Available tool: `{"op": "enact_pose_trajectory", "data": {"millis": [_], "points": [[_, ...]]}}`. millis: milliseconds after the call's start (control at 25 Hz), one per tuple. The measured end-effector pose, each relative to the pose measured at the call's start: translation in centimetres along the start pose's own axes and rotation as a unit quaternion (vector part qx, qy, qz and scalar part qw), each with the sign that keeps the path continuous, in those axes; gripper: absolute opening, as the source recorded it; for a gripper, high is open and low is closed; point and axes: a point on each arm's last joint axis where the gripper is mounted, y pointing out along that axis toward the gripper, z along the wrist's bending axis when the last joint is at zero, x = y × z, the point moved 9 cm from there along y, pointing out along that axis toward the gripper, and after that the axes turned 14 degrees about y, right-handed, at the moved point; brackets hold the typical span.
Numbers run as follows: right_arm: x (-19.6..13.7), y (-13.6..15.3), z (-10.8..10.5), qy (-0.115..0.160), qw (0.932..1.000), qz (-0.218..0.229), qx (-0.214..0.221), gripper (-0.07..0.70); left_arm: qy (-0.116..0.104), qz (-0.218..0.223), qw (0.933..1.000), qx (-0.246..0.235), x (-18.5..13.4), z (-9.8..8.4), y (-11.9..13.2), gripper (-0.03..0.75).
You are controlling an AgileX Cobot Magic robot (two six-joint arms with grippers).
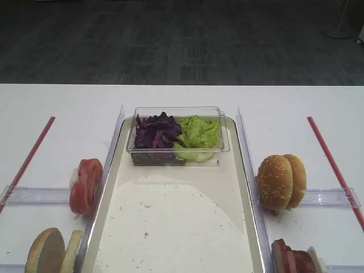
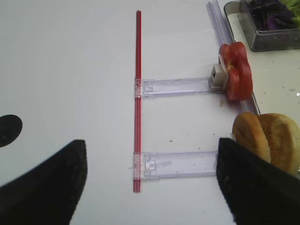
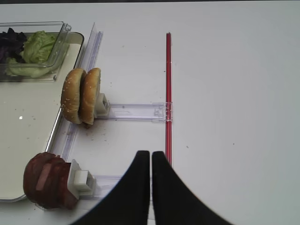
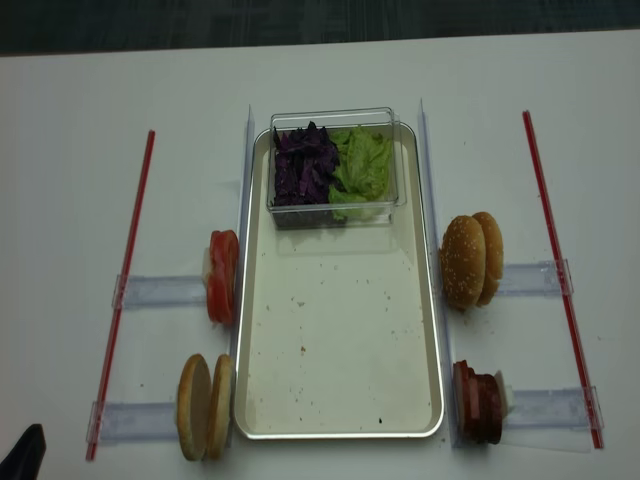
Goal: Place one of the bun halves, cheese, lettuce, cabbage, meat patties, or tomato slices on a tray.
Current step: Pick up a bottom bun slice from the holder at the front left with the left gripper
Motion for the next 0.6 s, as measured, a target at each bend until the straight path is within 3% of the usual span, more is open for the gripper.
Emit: {"op": "enact_pose_trajectory", "data": {"millis": [600], "points": [[0.0,0.0,0.0,0.0,1.0,0.0,0.0,0.483,0.0,0.0,1.0,0.0,0.0,0.0,0.0,0.525]]}}
